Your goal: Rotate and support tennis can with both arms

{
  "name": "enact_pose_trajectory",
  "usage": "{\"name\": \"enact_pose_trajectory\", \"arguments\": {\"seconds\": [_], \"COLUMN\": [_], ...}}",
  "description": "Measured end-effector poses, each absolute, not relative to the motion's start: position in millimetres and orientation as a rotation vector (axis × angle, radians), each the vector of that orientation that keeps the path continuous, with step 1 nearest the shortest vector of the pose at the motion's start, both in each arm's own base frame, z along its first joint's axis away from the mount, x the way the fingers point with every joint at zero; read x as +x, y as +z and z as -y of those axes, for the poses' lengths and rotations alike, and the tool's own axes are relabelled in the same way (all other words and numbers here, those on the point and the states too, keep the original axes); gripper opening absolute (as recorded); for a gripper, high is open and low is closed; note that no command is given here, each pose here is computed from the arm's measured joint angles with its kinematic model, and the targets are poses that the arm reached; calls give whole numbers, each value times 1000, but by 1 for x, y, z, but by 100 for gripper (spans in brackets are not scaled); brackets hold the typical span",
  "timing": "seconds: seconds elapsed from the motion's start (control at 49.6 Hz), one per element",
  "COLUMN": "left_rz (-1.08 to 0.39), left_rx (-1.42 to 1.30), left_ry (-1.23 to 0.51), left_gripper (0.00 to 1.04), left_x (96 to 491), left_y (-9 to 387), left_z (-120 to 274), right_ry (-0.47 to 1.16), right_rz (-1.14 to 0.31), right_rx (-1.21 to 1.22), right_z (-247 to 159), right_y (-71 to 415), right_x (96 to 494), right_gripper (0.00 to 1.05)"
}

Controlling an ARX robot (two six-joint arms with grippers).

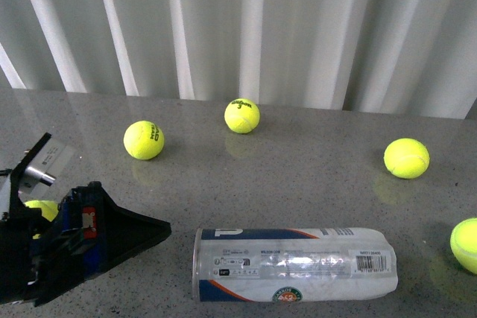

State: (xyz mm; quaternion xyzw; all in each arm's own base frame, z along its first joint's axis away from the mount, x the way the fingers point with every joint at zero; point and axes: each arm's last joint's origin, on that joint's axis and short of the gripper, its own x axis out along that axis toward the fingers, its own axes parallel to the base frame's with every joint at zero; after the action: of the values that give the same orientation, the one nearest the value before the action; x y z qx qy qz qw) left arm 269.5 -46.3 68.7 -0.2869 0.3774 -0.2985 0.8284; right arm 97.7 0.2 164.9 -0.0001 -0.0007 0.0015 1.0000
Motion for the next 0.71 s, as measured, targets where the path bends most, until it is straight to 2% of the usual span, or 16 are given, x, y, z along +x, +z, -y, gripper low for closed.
{"name": "enact_pose_trajectory", "arguments": {"seconds": [0.705], "left_rz": [-820], "left_rx": [-628], "left_ry": [-766], "left_gripper": [98], "left_x": [309], "left_y": [62], "left_z": [86], "right_ry": [3], "right_rz": [1], "right_rx": [0], "right_z": [0], "right_y": [165], "right_x": [98], "right_gripper": [98]}}
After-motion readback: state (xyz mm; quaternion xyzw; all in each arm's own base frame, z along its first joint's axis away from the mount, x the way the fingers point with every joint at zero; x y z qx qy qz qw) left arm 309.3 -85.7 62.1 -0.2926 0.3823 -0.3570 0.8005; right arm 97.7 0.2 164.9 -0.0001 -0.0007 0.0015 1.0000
